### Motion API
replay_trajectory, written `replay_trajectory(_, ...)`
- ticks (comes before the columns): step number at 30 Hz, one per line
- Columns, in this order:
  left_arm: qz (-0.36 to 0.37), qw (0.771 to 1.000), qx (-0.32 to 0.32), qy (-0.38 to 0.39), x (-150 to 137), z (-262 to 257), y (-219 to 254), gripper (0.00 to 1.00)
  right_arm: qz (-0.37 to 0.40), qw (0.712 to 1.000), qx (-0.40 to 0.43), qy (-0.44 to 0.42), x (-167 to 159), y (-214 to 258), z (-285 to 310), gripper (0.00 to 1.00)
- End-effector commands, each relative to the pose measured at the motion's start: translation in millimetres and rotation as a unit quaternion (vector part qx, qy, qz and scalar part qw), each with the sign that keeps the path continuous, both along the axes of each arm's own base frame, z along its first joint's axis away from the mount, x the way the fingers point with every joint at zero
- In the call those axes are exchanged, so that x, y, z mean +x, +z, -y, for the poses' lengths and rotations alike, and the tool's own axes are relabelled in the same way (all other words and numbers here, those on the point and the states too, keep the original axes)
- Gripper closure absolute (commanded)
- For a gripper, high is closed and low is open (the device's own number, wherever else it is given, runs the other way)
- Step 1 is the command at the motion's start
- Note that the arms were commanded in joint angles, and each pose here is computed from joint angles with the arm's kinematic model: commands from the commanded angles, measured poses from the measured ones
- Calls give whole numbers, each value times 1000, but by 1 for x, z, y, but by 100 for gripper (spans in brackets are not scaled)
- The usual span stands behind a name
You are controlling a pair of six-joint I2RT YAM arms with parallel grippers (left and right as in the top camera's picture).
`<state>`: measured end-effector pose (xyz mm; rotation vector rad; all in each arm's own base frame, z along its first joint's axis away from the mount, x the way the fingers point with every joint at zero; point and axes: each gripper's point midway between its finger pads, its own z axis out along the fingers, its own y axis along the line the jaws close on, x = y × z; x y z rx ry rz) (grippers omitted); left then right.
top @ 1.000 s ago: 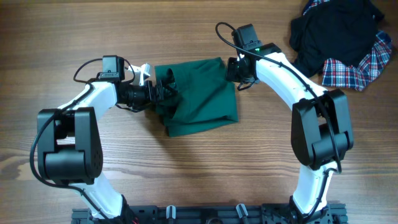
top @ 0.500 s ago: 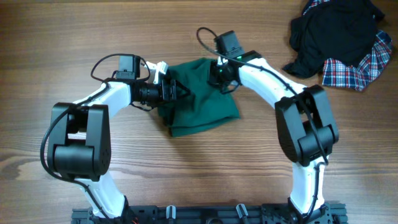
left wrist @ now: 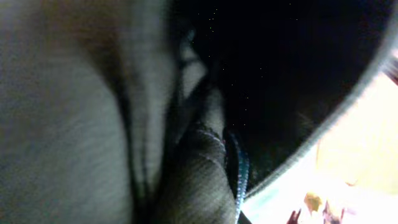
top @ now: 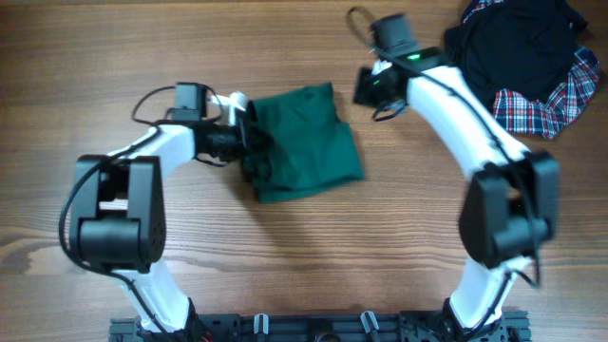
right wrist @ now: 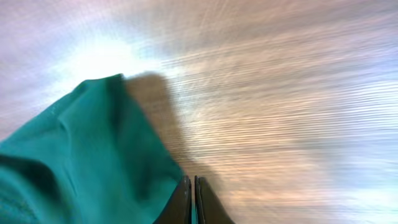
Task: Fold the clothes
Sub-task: 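Drag the folded green garment to the top-left corner with the left gripper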
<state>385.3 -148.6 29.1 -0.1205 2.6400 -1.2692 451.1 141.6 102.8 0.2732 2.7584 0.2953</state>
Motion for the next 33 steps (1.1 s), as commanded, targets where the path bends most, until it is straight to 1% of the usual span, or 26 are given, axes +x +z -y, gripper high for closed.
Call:
replay_trajectory(1, 97, 988, -23, 116, 53, -62, 84, 96, 93, 996, -12, -2, 2, 85, 22, 96)
replay_trajectory(2, 135, 977, -20, 162, 67, -91, 111, 96, 104, 994, -13, -4, -1, 97, 24, 96)
replay_trajectory(3, 160, 967, -14, 198, 74, -113, 130, 96, 118, 993, -14, -1, -4, 110, 26, 96)
replay_trajectory(4, 197, 939, 0, 281, 82, -163, 163, 96, 130, 991, -11, -1, -7, 120, 27, 96)
replay_trajectory(5, 209, 922, 4, 327, 84, -190, 177, 96, 134, 991, -10, -1, -8, 124, 27, 96)
replay_trajectory(7, 219, 889, 4, 401, 85, -242, 189, 96, 131, 991, -10, -2, -10, 125, 27, 96)
replay_trajectory(8, 213, 879, 9, 426, 85, -258, 185, 96, 128, 992, -10, -4, -12, 124, 28, 96)
replay_trajectory(10, 214, 868, 20, 448, 90, -279, 173, 96, 124, 992, -7, -10, -13, 123, 28, 96)
replay_trajectory(13, 204, 870, 18, 449, 105, -286, 138, 96, 122, 993, -5, -11, -14, 122, 27, 96)
replay_trajectory(15, 217, 871, 1, 441, 116, -286, 127, 96, 118, 993, -6, -11, -15, 121, 28, 96)
replay_trajectory(17, 236, 860, -16, 452, 130, -296, 124, 96, 113, 994, -8, -11, -17, 120, 28, 96)
replay_trajectory(18, 241, 862, -22, 446, 138, -300, 123, 96, 113, 993, -7, -11, -17, 120, 28, 96)
replay_trajectory(20, 261, 877, -35, 401, 151, -293, 130, 96, 116, 993, -6, -12, -16, 121, 28, 96)
replay_trajectory(21, 260, 885, -36, 384, 159, -293, 128, 96, 117, 993, -5, -13, -15, 121, 28, 96)
replay_trajectory(23, 248, 890, -7, 383, 165, -300, 114, 96, 112, 994, -3, -19, -17, 120, 28, 96)
replay_trajectory(24, 238, 888, 5, 393, 165, -304, 106, 96, 109, 994, -3, -19, -18, 119, 28, 96)
replay_trajectory(25, 205, 892, 19, 403, 160, -306, 90, 96, 108, 994, -4, -19, -18, 119, 29, 96)
replay_trajectory(27, 111, 892, 42, 435, 141, -310, 51, 96, 110, 994, -2, -21, -17, 119, 28, 96)
replay_trajectory(28, 54, 890, 58, 449, 126, -310, 29, 96, 111, 994, -2, -21, -17, 120, 28, 96)
replay_trajectory(30, 2, 887, 70, 457, 110, -309, 12, 96, 109, 994, -2, -20, -18, 119, 28, 96)
replay_trajectory(31, -10, 886, 70, 459, 106, -310, 9, 80, 108, 994, -3, -21, -18, 119, 29, 96)
replay_trajectory(32, -19, 885, 69, 461, 101, -311, 8, 49, 106, 994, -3, -20, -19, 118, 29, 96)
replay_trajectory(33, -30, 882, 69, 465, 94, -315, 11, 1, 102, 995, -4, -20, -21, 117, 29, 96)
